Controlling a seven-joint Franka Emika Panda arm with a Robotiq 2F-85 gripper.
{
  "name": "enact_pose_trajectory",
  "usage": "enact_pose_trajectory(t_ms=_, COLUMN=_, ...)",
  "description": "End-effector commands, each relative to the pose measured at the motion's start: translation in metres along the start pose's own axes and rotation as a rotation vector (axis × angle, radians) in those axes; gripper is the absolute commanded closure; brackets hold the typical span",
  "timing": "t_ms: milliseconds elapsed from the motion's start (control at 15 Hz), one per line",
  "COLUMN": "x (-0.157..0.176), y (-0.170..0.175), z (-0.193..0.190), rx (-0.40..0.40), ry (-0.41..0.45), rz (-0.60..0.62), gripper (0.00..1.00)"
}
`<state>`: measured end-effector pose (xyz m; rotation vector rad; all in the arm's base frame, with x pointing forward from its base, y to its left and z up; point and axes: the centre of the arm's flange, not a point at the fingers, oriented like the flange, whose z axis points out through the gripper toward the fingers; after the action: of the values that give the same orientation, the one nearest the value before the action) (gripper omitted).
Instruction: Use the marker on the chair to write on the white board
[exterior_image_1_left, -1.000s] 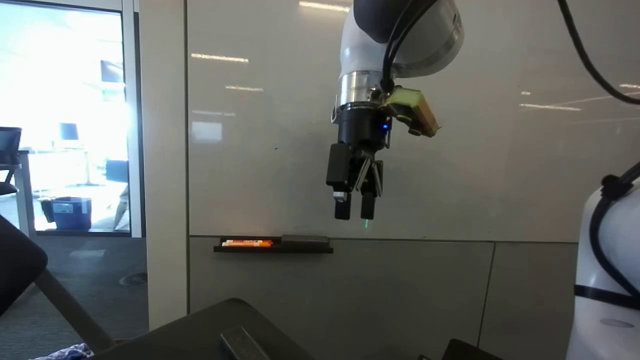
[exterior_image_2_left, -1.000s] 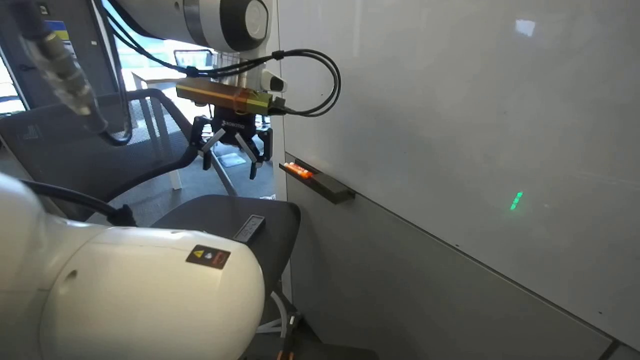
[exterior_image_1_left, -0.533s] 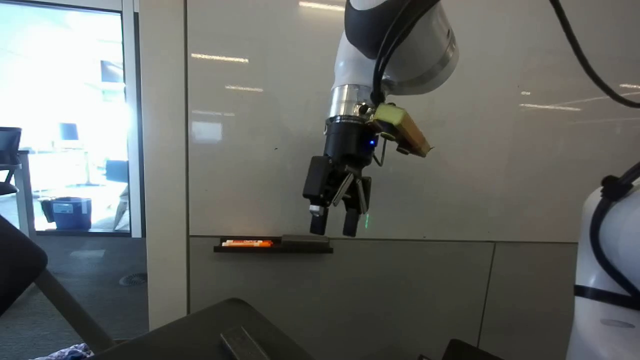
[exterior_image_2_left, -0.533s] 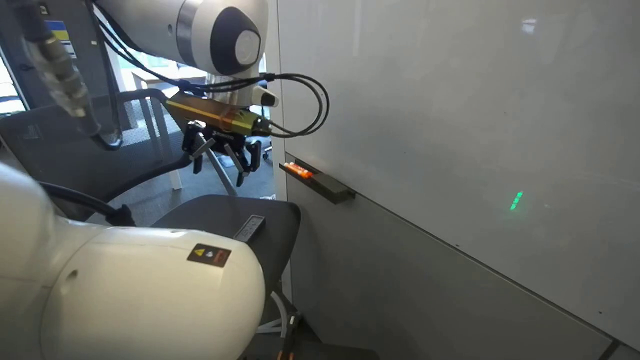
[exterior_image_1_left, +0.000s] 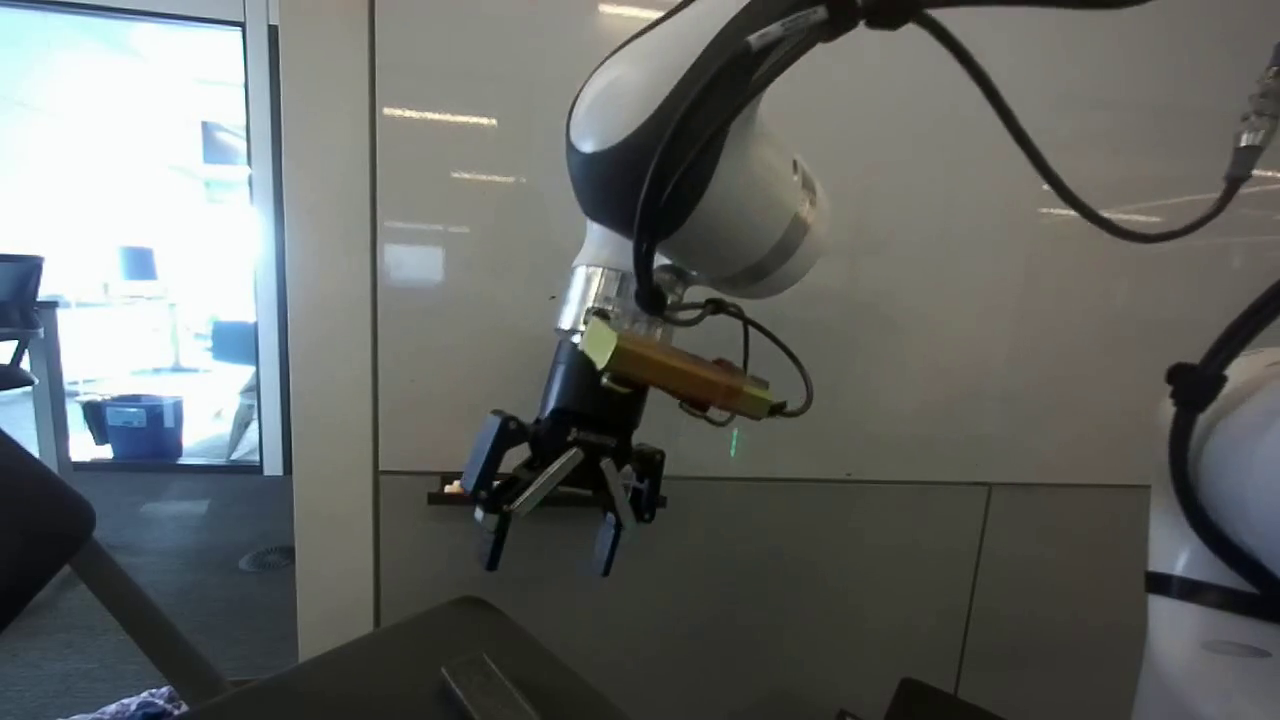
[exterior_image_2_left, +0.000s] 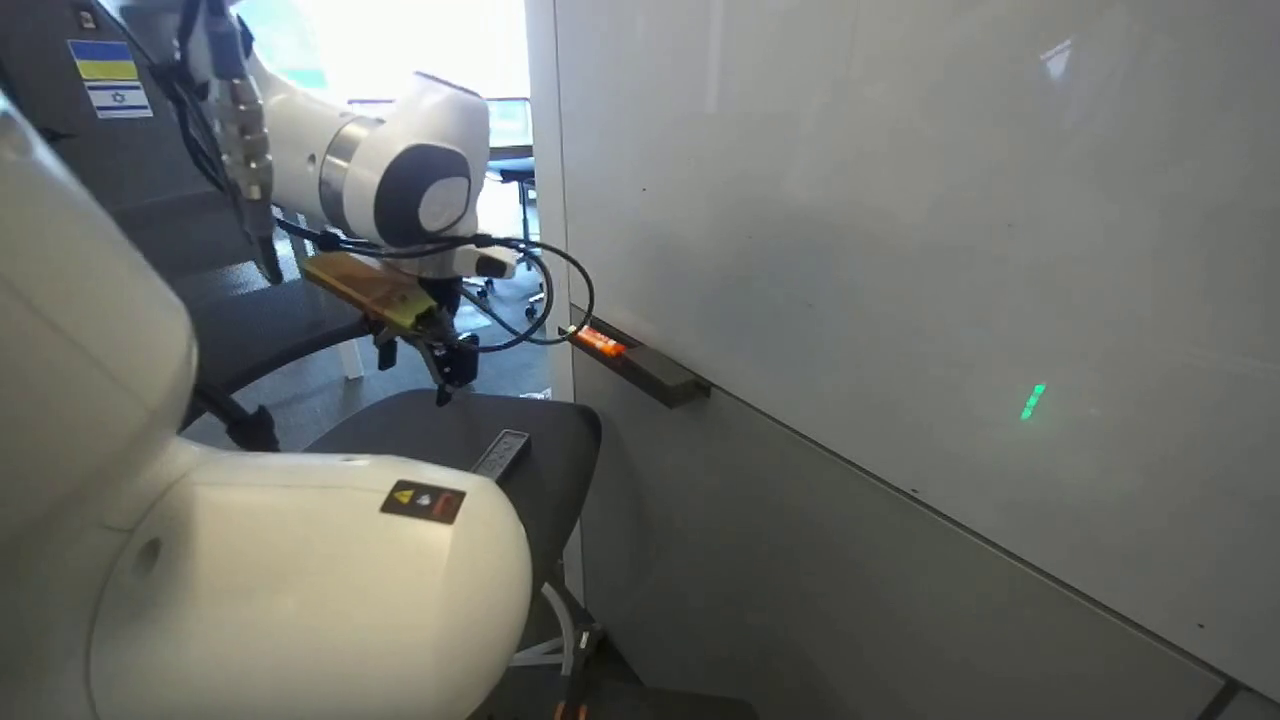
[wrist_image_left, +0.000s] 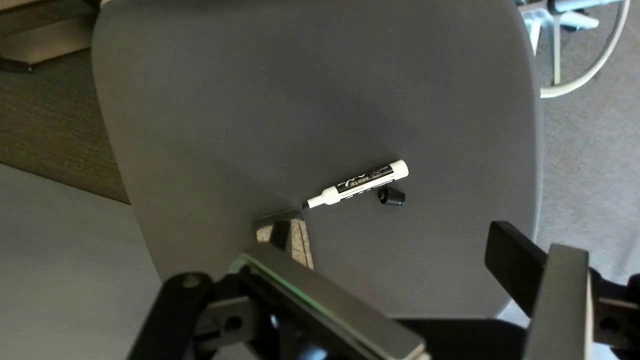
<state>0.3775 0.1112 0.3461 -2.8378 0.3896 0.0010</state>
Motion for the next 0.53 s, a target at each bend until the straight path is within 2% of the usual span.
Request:
enact_pose_trajectory(t_ms=0, x=0.02, y=-0.032, z=0.048, rx=-0.003, ry=0.008, rz=0.185, gripper=0.0)
enact_pose_trajectory(t_ms=267, x=0.021, y=-0.068, z=0.089, rx=0.006, ry=-0.011, rz=0.305, gripper=0.0)
enact_pose_trajectory(t_ms=467, x=0.025, y=-0.078, z=0.11, rx=0.033, ry=0.0, rz=0.438, gripper=0.0)
